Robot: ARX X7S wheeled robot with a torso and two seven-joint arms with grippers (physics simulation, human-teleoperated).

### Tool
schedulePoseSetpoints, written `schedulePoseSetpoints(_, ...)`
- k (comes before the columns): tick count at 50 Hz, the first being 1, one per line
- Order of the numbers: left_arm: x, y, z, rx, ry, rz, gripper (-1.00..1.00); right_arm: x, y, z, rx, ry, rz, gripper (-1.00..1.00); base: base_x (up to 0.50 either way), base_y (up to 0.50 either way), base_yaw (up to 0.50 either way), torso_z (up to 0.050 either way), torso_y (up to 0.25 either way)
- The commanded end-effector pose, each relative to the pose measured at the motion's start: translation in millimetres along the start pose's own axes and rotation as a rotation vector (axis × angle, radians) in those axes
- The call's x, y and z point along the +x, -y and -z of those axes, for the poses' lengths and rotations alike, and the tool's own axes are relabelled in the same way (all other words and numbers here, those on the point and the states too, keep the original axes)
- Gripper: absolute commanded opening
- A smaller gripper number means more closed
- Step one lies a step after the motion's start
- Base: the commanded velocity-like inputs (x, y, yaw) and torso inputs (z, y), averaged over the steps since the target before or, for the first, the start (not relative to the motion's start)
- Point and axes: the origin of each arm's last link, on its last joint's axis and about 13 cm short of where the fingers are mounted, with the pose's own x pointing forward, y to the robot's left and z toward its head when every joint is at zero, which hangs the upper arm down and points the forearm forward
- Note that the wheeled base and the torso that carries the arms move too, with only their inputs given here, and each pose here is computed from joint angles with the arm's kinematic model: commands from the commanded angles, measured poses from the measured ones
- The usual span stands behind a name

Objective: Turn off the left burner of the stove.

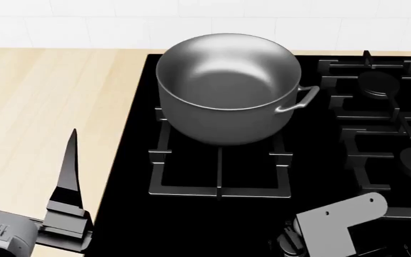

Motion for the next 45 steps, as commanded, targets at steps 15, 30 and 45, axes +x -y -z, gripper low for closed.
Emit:
schedulePoseSetpoints(15, 0, 0.3, 0, -0.002, 0.000, 0.003, 1.00, 1, -3.9, -2, 0.001, 0.025, 0.031, -1.00, 0.00, 0.00, 0.00, 0.000, 0.000)
schedulePoseSetpoints(30, 0, 0.5, 0, -0.002, 0.002, 0.007, 1.00, 3, -11.9, -3, 0.077, 0.125, 0.198, -1.00, 0.00, 0.00, 0.00, 0.000, 0.000)
schedulePoseSetpoints(45, 0, 0.7, 0, -0.003, 0.003, 0.010, 1.00, 7, -16.3, -3, 0.064, 0.211, 0.369, -1.00, 0.00, 0.00, 0.00, 0.000, 0.003)
